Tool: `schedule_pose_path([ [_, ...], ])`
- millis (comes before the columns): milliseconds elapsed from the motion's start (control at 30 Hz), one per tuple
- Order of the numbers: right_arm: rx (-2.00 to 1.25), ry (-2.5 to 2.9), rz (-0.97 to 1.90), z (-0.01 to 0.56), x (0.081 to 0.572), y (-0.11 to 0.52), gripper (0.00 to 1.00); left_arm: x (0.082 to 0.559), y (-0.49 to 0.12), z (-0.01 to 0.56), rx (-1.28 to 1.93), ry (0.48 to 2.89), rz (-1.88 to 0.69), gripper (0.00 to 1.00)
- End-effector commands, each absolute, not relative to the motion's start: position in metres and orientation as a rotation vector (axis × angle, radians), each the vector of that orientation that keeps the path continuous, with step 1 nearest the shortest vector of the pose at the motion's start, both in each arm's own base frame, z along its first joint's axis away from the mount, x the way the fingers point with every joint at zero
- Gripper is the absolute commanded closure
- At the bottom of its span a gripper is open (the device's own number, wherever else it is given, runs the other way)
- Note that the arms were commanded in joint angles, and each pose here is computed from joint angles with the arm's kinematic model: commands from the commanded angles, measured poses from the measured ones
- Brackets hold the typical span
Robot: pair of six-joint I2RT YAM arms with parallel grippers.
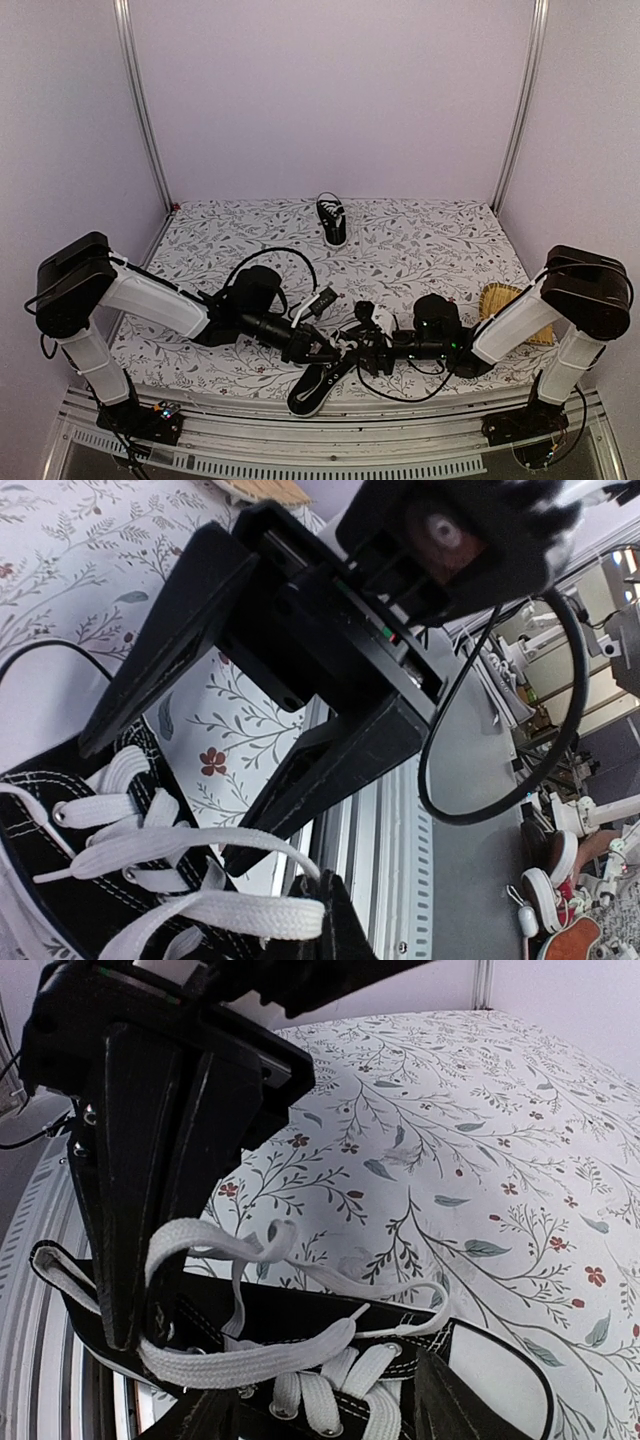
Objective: Tie the shoes
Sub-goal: Cross the shoelace with the shoelace.
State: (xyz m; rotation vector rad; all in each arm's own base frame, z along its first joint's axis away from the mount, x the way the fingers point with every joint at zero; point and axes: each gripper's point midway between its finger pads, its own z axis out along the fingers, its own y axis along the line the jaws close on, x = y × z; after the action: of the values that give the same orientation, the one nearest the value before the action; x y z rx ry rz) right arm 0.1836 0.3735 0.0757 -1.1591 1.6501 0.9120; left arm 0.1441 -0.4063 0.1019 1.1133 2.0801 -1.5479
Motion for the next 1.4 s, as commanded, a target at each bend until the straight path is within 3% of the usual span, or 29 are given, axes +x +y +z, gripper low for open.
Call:
schedule_pose_path([
  [0,-1.174,1.570,0.893,0.087,0.185,0.386,0.41,0.149,-0.412,0.110,1.132,2.035,-1.570,1.00],
  [467,-1.350,1.440,0.915,0.086,0.150,0.399,0.57,0.151,-0.414,0.111,1.124,2.038,-1.570,1.00],
  [733,-1.345,1.432,0.867,0.090,0.152,0.397,0.96,0.157,-0.412,0.113,1.084,2.041,-1.530,1.00],
  [1067,-1.315,1.618,0.917,0.095,0.130,0.354,0.98,0.174,-0.406,0.109,0.990,2.076,-1.332,1.00],
  [1367,-1.305,1.786,1.221,0.132,0.100,0.364,0.98,0.181,-0.407,0.108,0.947,2.083,-1.230,1.00],
])
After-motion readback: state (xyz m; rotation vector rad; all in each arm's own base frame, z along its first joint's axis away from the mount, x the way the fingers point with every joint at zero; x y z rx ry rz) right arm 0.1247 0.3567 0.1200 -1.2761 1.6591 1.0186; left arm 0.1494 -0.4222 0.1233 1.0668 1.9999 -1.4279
